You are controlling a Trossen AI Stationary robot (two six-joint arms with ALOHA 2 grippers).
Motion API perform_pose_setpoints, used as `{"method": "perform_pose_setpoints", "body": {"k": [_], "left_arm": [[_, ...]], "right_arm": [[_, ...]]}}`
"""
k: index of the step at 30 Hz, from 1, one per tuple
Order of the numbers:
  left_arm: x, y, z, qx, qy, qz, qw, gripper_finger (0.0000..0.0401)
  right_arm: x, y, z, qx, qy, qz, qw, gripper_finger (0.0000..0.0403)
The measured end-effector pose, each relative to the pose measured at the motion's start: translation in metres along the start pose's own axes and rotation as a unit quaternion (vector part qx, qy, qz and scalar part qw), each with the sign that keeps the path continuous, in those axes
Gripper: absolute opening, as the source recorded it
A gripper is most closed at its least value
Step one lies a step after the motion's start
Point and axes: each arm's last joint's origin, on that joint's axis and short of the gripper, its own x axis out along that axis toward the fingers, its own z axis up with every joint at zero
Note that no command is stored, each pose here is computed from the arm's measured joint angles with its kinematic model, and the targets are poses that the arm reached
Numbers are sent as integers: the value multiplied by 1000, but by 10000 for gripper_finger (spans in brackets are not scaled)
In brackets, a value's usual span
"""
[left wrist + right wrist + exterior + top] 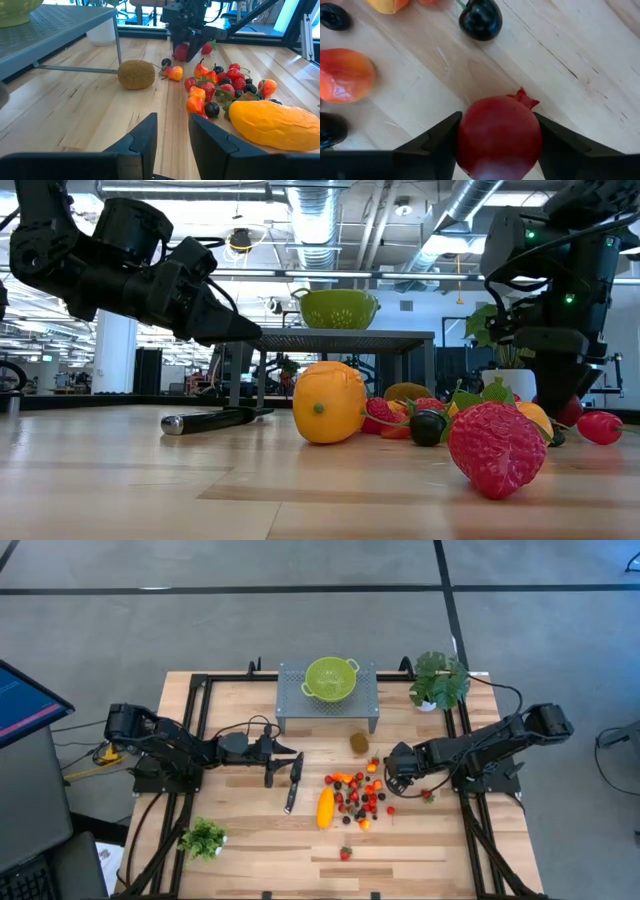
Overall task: Pick & Place Fruit
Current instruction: Put the pomegranate into the green strainer bowl on the shelf
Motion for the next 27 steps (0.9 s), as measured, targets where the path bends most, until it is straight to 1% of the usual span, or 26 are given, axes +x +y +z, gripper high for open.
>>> {"method": "perform_pose_setpoints", "body": {"k": [4, 8, 11, 14, 17, 20, 22, 27], "left_arm": [[0, 0, 0, 0, 0, 0, 1000, 106], [0, 0, 0, 0, 0, 0, 1000, 106], [0, 0, 0, 0, 0, 0, 1000, 106], [0, 0, 0, 0, 0, 0, 1000, 106], [0, 0, 0, 0, 0, 0, 1000, 106], [0, 0, 0, 0, 0, 0, 1000, 106], [0, 0, 0, 0, 0, 0, 1000, 106], [0, 0, 0, 0, 0, 2, 1000, 106]], "right_arm": [[0, 0, 0, 0, 0, 0, 1000, 198], [0, 0, 0, -2, 4, 3, 1000, 207], [-1, 1, 0, -13, 13, 8, 1000, 210], [-4, 3, 1, -21, 22, 16, 999, 202], [-10, 9, 6, -36, 21, 35, 998, 191], [-20, 17, 14, -57, 9, 58, 997, 188], [-29, 24, 21, -74, -1, 78, 994, 194], [-60, 41, 44, -120, -55, 124, 983, 204]]}}
